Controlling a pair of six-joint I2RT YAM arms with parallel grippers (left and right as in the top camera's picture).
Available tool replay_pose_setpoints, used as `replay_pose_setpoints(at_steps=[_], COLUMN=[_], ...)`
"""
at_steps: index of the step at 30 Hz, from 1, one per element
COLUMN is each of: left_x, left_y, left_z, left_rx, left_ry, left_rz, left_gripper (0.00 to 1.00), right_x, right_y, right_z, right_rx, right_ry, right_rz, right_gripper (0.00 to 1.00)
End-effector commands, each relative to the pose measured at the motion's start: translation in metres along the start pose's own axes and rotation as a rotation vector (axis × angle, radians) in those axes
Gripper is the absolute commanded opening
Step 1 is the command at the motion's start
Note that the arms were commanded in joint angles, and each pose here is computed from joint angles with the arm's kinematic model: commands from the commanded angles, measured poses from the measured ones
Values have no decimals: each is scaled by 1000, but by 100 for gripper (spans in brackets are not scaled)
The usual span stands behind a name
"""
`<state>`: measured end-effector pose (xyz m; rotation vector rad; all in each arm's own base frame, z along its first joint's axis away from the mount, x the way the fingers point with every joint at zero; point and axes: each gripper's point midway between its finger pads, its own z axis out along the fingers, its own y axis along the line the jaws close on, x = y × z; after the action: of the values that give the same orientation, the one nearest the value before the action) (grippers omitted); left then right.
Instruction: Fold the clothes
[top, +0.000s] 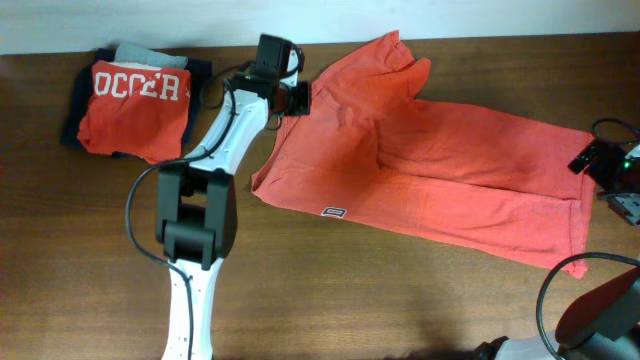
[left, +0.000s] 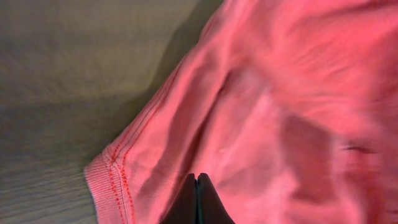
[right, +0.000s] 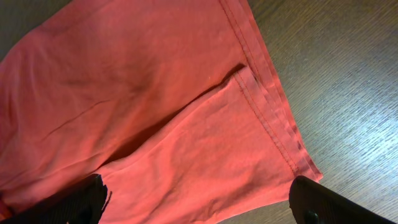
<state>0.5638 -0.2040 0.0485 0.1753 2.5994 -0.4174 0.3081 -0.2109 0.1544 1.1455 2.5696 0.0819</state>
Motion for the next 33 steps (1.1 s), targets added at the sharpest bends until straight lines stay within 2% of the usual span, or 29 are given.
replay_pose_setpoints(at_steps=[1,4,8,16,20,26,30,33], left_x=[15,19,27,67,82,53,21,22], left_y=[3,4,23,36,58,51,37,32], left_z=[20,28,31,23,14,1,-30,-61], left_rx=[2,-15,-113,-187,-331,-312,-285,-296], left_ry=[41,44,64,217,256,179,115,150], left_rz=[-3,-3,-60,-118,-194,-177,-145,-145], left_gripper=[1,1,1,1,1,1,1,3], right_x=[-5,-5,-5,-5,-5,-5,-5,-5], right_y=[0,0,0,0,0,0,0,0], right_z=[-4,-4,-4,-4,-4,-4,-4,-4], right_rx=[8,8,8,8,8,8,8,8], right_ry=[-18,-18,-18,-18,-18,-18,-18,-18], right_rz=[-12,-12,-12,-12,-12,-12,-12,-12], right_gripper=[99,99,99,99,99,99,99,99])
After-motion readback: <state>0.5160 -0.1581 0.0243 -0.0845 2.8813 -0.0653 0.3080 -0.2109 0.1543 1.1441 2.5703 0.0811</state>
